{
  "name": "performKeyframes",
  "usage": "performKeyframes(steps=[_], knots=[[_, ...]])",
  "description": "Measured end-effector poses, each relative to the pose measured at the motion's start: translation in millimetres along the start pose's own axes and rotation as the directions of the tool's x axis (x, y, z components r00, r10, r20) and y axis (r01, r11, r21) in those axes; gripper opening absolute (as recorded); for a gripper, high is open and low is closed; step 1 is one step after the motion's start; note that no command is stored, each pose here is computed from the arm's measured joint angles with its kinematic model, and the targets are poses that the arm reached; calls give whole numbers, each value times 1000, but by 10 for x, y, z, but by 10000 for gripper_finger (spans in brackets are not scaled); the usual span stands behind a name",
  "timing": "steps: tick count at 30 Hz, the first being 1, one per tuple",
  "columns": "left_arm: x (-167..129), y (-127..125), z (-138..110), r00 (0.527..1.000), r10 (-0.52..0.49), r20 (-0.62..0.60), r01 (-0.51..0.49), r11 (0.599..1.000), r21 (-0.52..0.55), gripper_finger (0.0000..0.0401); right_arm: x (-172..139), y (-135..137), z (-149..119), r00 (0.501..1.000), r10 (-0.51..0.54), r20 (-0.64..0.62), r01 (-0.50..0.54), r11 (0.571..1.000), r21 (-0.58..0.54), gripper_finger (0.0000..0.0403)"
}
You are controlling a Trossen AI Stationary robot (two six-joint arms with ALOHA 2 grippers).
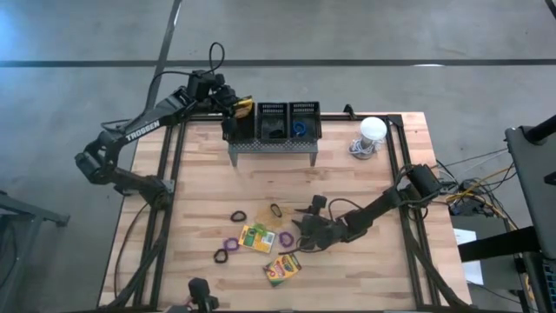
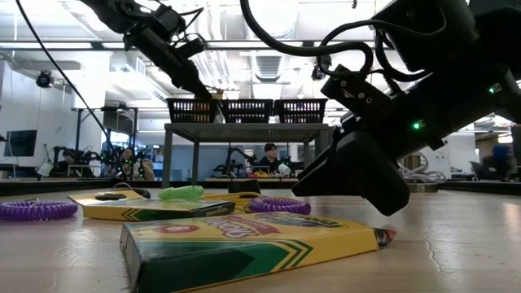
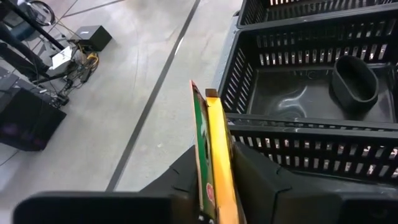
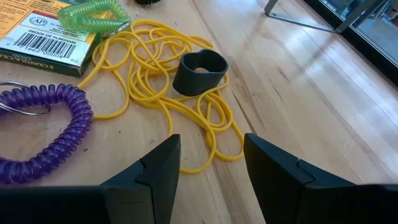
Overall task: Pick & Place Office Desk Supplies
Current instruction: Put the yellow crayon box in the left black bin on the shelf, then put the black rubber band in the middle black bin on the shelf
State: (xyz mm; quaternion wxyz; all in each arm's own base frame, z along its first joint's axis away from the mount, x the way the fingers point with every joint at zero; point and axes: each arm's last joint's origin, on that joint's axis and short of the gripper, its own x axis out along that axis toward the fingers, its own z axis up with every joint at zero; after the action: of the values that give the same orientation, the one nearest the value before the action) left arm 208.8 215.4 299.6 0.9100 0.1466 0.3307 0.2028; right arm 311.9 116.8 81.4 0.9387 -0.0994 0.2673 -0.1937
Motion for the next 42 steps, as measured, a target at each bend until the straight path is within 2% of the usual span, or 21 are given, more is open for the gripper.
performKeyframes(steps=[10,17,21,35,42], knots=[[-15,11,20,1000,10,11,-10,1000,3,180,0,0,0,1000,0,0,0,1000,0,173],[-75,45,65,997,73,24,-74,997,18,210,9,4,-16,1000,-1,-3,1,1000,-4,173],[-88,44,57,996,88,0,-88,993,84,209,12,9,-15,1000,-1,-3,1,1000,-4,173],[-93,-22,109,996,91,1,-90,979,184,184,13,8,-17,1000,-1,-4,1,1000,-4,173],[-247,-161,270,989,148,25,-149,964,220,172,15,6,-16,1000,-2,-4,2,1000,-4,173]])
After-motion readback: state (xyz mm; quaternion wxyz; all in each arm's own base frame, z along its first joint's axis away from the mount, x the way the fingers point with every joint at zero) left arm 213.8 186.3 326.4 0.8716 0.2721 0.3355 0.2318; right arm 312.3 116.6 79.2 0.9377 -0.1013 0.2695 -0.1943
